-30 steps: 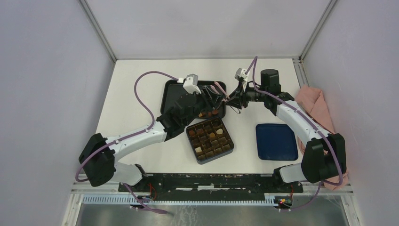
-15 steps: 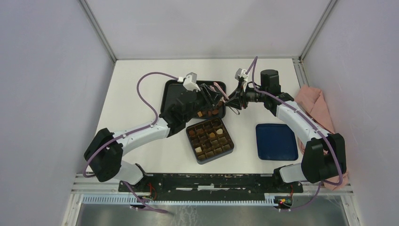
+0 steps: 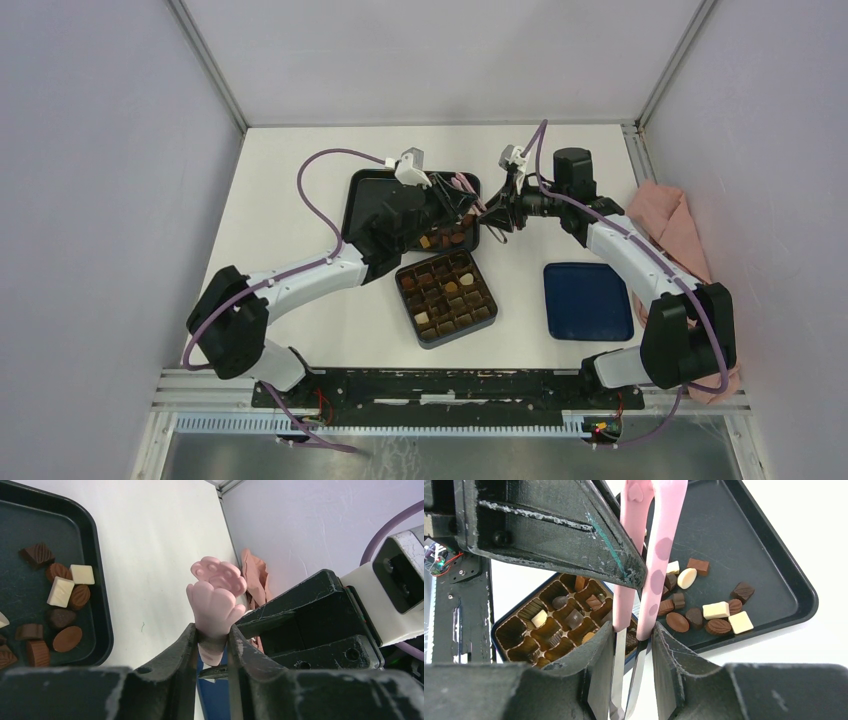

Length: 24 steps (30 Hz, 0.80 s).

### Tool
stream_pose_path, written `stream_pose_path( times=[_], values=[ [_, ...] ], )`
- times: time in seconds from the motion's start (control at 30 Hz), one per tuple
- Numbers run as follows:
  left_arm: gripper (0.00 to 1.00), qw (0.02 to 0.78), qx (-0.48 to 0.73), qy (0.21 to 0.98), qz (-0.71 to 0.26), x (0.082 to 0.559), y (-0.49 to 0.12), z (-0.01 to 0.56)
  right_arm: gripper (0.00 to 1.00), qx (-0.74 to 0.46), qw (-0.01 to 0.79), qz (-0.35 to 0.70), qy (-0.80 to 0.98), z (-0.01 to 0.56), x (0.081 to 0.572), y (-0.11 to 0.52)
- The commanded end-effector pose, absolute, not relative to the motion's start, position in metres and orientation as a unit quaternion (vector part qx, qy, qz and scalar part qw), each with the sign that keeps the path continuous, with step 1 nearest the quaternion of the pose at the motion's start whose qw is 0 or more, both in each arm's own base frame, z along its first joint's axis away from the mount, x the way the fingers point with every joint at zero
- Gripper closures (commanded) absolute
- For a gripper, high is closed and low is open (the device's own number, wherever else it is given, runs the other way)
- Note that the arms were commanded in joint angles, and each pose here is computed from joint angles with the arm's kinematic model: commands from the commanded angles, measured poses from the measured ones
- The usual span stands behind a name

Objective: Pack the chocolate
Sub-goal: Adjust the clamp.

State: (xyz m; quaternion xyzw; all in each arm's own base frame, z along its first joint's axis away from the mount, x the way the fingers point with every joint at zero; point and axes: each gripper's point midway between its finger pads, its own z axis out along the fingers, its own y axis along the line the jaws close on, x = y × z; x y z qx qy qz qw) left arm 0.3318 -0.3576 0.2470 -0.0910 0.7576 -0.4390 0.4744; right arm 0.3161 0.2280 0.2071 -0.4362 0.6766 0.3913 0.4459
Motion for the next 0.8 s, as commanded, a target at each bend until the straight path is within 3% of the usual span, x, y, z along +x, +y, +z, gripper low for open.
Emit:
stream_pose_path(
  times=[0.0,0.13,0.33,0.37,0.43,0.5,0.77],
  values=[
    [0.78,0.477,-0.106,0.742,-0.459,0.336,-0.362,0.267,0.64,-0.450,0.468,0.399,0.647,0.228,0.310,0.236],
    [0.89,0.479,-0.103,0.742,-0.459,0.336,-0.363,0.267,0.64,-0.448,0.469,0.400,0.647,0.228,0.310,0.236],
    [0.95,0.492,-0.075,0.727,-0.473,0.330,-0.364,0.277,0.64,-0.446,0.464,0.410,0.647,0.228,0.309,0.237],
    [0.91,0.494,-0.070,0.725,-0.475,0.329,-0.364,0.278,0.64,-0.446,0.463,0.412,0.646,0.228,0.308,0.238],
    [0.72,0.497,-0.058,0.720,-0.481,0.326,-0.365,0.282,0.64,-0.445,0.463,0.415,0.645,0.229,0.307,0.238],
    [0.60,0.497,-0.056,0.718,-0.484,0.323,-0.364,0.283,0.64,-0.444,0.464,0.419,0.642,0.231,0.306,0.239],
    [0.49,0.498,-0.060,0.704,-0.503,0.316,-0.349,0.285,0.64,-0.437,0.460,0.444,0.633,0.237,0.301,0.241]
  ],
)
